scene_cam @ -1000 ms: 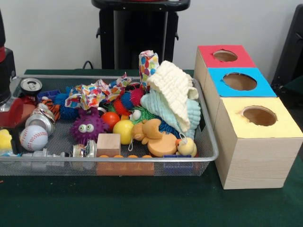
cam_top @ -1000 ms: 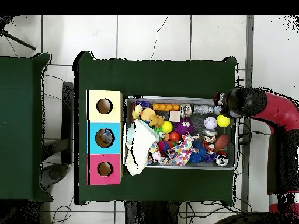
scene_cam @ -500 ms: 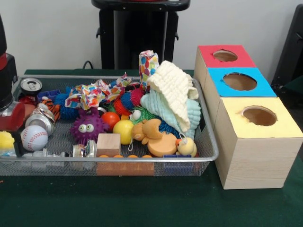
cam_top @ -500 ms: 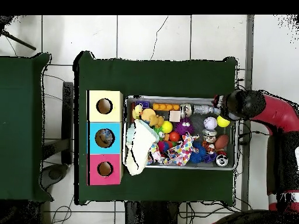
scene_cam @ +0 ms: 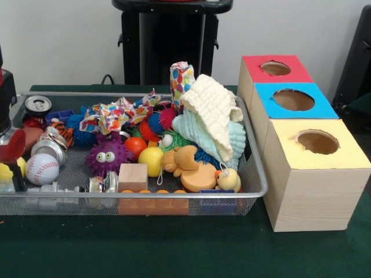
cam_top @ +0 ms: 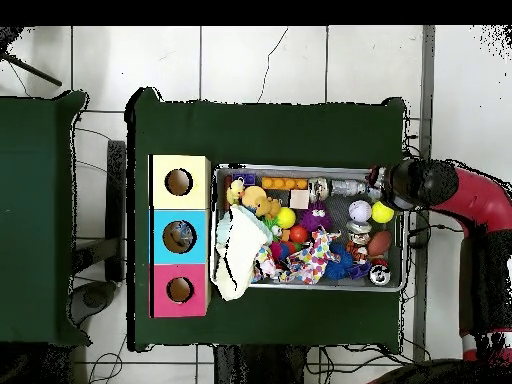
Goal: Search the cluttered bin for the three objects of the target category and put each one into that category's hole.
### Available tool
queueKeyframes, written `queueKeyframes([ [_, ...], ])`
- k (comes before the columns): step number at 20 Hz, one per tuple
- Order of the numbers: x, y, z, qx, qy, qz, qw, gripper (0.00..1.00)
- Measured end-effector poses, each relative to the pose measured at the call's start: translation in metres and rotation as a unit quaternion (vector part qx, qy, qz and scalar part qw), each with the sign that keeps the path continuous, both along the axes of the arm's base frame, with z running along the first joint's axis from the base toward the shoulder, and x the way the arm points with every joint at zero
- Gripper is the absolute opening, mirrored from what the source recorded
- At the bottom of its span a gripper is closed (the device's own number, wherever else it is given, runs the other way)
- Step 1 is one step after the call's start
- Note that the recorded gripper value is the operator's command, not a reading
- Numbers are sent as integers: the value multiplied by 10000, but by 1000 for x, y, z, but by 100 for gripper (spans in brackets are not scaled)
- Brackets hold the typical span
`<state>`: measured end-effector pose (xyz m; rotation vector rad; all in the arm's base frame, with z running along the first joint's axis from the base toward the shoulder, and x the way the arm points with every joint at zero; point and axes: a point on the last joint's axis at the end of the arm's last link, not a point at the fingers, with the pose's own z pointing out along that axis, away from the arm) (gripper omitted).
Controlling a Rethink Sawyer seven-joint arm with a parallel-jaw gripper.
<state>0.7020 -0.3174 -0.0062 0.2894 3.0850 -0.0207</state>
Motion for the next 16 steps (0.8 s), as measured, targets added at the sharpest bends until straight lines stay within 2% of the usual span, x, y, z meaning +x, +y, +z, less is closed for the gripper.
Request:
queueKeyframes([
  [9, -10, 2, -30, 90, -29, -40, 9999, 100],
  [10, -11, 4, -34, 103, -22, -38, 9999, 0],
  [16, -12, 4, -36, 109, -9, -32, 9999, 0],
])
